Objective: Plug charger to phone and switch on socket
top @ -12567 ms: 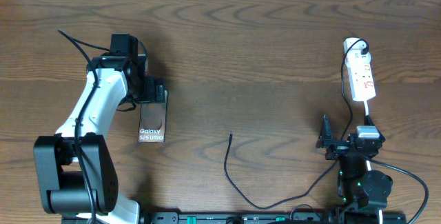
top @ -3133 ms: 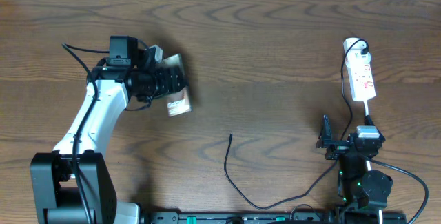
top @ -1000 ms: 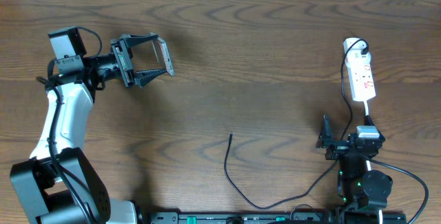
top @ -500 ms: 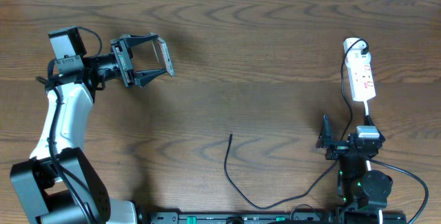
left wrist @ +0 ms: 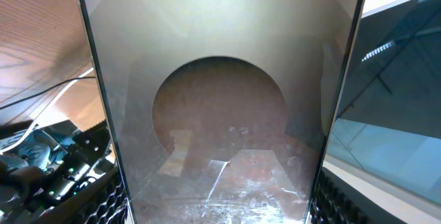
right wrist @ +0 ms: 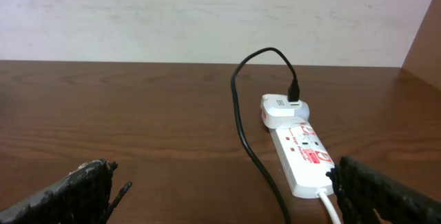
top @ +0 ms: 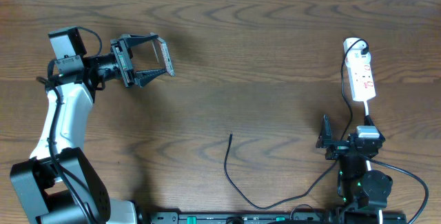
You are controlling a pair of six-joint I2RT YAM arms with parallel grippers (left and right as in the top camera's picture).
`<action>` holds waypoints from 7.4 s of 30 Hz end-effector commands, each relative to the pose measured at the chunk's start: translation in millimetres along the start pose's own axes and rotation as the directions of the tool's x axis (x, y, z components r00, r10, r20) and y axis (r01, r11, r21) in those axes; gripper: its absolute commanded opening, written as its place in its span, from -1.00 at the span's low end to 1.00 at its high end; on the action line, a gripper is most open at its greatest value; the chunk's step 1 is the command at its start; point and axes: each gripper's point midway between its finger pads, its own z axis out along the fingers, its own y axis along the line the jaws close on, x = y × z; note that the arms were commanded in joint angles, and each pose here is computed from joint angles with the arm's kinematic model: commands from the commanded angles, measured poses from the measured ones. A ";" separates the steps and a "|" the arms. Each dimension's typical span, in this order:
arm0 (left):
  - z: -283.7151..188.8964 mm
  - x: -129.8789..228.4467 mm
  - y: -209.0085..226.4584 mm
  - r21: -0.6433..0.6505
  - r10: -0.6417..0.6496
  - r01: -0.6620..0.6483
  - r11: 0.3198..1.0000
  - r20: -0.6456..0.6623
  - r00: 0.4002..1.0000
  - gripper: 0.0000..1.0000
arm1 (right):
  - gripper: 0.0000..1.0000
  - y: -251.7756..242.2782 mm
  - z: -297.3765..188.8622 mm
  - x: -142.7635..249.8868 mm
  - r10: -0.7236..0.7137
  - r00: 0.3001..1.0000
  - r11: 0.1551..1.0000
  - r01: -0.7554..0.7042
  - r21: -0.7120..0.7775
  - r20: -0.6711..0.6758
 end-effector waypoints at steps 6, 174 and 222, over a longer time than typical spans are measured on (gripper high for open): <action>-2.8 17.1 -12.6 0.010 0.047 -0.047 0.999 -0.036 0.998 -0.86 | 0.99 0.7 -0.1 0.8 0.000 1.000 1.000 0.000 -0.003 -0.002; 182.1 57.4 14.5 -0.135 0.540 -0.524 0.841 0.148 0.829 -0.86 | 0.34 254.3 130.2 -76.4 0.134 0.906 0.663 -0.383 -0.643 -0.402; 100.2 7.2 -42.9 -0.107 0.712 -0.711 0.695 0.240 0.660 0.83 | -0.98 153.5 184.9 -93.8 0.835 0.146 0.184 -0.983 0.019 -0.531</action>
